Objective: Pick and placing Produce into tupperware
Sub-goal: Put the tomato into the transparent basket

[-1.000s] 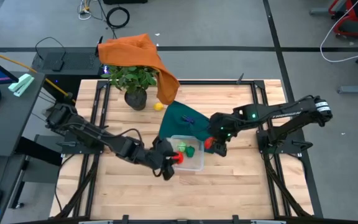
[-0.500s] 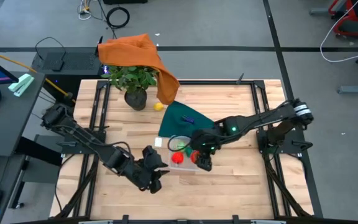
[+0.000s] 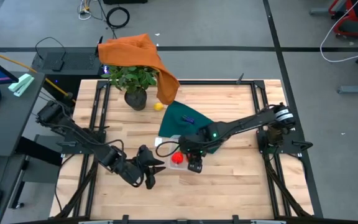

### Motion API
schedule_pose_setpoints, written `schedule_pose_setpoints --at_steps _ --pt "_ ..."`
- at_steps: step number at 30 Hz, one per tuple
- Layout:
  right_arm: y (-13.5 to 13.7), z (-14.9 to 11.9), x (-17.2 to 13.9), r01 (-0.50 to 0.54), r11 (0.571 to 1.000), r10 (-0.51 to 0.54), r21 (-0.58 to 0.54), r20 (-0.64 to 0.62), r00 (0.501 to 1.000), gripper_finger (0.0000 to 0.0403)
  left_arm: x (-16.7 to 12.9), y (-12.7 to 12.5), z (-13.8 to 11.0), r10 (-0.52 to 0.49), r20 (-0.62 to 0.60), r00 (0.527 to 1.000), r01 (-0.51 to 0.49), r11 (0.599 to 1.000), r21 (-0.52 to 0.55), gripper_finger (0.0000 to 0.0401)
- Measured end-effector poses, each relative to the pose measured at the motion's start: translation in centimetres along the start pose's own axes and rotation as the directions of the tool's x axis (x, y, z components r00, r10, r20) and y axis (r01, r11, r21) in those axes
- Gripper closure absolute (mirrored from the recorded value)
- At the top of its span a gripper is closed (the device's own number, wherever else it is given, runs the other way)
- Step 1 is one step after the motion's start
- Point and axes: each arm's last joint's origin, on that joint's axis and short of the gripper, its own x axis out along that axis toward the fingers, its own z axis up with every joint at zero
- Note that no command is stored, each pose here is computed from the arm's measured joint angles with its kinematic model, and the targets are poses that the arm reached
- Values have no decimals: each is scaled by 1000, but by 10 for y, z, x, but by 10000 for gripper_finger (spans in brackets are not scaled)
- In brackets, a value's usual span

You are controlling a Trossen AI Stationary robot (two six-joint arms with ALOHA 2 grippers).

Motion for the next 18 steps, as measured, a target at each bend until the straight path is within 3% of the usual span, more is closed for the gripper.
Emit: schedule_pose_setpoints --at_steps 18 --pt "-19 8 40 49 997 -42 58 -110 993 174 7 11 -1 29 14 999 -29 1000 -6 287"
